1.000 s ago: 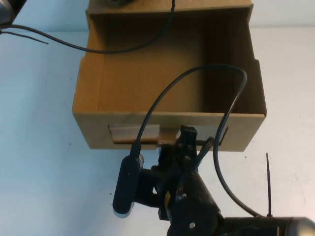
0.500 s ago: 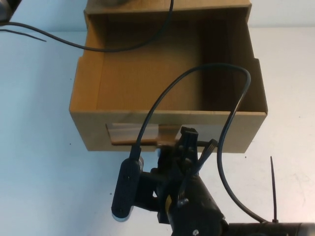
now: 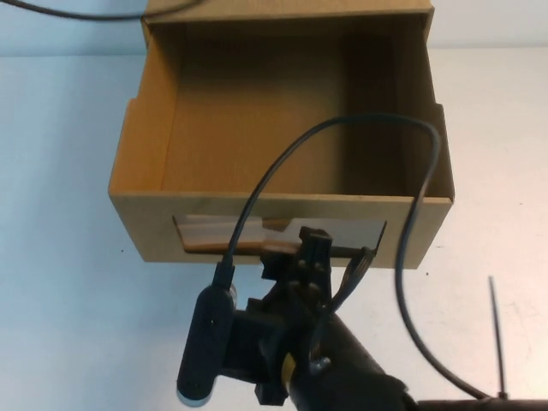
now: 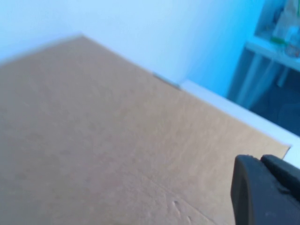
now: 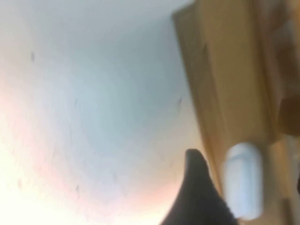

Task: Open the shoe box
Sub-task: 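Pull the top drawer of the cardboard box fully open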

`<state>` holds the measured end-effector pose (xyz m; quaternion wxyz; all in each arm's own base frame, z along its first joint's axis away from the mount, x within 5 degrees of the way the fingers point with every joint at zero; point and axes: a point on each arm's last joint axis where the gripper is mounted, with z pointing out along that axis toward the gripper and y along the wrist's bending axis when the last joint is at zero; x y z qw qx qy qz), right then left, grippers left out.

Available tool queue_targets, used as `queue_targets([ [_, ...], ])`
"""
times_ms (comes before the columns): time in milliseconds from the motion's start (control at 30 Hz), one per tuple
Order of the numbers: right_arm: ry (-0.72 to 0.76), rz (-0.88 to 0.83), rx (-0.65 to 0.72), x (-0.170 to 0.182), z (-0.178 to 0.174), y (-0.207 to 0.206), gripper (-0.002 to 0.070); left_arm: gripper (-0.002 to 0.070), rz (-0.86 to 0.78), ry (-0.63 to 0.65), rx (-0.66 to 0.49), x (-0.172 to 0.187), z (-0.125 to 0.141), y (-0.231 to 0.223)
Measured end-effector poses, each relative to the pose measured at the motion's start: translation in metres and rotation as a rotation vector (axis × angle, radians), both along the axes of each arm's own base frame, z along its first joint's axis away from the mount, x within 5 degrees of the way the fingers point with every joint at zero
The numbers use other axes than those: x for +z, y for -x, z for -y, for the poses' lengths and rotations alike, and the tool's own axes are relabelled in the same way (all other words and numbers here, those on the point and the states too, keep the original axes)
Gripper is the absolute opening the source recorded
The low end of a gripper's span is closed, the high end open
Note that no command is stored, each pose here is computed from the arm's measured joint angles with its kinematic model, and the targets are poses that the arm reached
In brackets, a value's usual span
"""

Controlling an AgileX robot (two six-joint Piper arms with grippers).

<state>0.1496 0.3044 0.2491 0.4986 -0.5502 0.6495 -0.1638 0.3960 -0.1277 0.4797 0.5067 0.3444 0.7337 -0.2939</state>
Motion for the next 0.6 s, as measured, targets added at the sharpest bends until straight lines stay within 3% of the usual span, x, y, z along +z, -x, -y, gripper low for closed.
queue_targets([
  [167,-0.079,0.023,0.02,0.026,0.008,0.006,0.0416,-0.0006,0.092,0.005,0.085,0.051,-0.038,0.046],
  [400,-0.222,0.069,0.097,0.073,0.025,0.026,0.04,-0.0005,0.233,-0.104,0.168,0.105,-0.058,0.134],
  [500,-0.295,0.103,0.146,0.097,0.036,0.039,0.0318,-0.0006,0.27,-0.116,0.188,0.118,-0.061,0.167],
  [600,-0.38,0.119,0.186,0.12,0.052,0.049,0.0155,-0.0006,0.278,-0.13,0.219,0.12,-0.065,0.194],
])
